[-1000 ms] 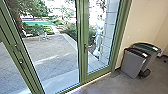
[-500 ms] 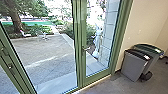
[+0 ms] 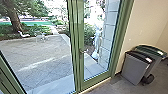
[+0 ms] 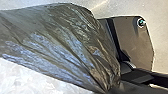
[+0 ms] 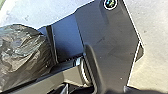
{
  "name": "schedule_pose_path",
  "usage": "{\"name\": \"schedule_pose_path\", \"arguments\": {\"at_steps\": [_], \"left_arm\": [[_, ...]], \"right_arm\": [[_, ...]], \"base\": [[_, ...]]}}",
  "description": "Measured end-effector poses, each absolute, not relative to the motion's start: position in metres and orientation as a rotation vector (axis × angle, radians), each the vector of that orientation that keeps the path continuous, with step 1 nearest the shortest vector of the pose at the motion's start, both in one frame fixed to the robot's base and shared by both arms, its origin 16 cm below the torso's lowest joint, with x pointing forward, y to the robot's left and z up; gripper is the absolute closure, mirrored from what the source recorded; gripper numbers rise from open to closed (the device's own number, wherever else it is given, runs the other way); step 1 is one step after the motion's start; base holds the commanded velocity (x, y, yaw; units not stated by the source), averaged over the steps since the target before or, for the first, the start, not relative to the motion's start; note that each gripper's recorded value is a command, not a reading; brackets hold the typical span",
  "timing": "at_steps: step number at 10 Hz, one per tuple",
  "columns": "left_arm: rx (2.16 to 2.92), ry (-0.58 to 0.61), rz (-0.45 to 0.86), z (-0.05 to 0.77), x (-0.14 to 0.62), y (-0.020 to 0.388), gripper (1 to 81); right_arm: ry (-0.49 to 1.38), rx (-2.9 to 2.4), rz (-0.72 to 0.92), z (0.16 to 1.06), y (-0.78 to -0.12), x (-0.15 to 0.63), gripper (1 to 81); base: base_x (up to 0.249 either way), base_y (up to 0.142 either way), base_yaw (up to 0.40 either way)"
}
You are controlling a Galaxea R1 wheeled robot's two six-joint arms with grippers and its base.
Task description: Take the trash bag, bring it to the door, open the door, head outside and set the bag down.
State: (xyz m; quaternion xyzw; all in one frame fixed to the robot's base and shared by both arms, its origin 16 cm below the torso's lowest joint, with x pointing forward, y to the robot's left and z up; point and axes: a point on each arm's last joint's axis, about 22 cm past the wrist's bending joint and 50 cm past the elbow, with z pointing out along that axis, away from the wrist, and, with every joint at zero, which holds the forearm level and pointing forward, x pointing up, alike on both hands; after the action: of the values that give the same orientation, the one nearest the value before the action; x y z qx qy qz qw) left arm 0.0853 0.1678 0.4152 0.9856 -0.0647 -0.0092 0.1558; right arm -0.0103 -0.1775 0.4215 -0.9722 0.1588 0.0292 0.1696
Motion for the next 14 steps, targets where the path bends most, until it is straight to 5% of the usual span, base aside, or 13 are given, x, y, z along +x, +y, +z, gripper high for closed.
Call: {"name": "schedule_pose_path", "arguments": {"at_steps": [7,14], "left_arm": [[2.820,-0.186,-0.026,0.4154,0.0851,0.1655,81.1],[2.820,-0.187,-0.026,0.4155,0.0850,0.1655,81.1]], "right_arm": [[0.452,-2.767,0.081,0.4209,-0.1773,-0.0101,1.0],[0.453,-2.766,0.083,0.4209,-0.1748,-0.0116,1.0]], "base": [[0.192,-0.085,0.000],[0.192,-0.027,0.000]]}}
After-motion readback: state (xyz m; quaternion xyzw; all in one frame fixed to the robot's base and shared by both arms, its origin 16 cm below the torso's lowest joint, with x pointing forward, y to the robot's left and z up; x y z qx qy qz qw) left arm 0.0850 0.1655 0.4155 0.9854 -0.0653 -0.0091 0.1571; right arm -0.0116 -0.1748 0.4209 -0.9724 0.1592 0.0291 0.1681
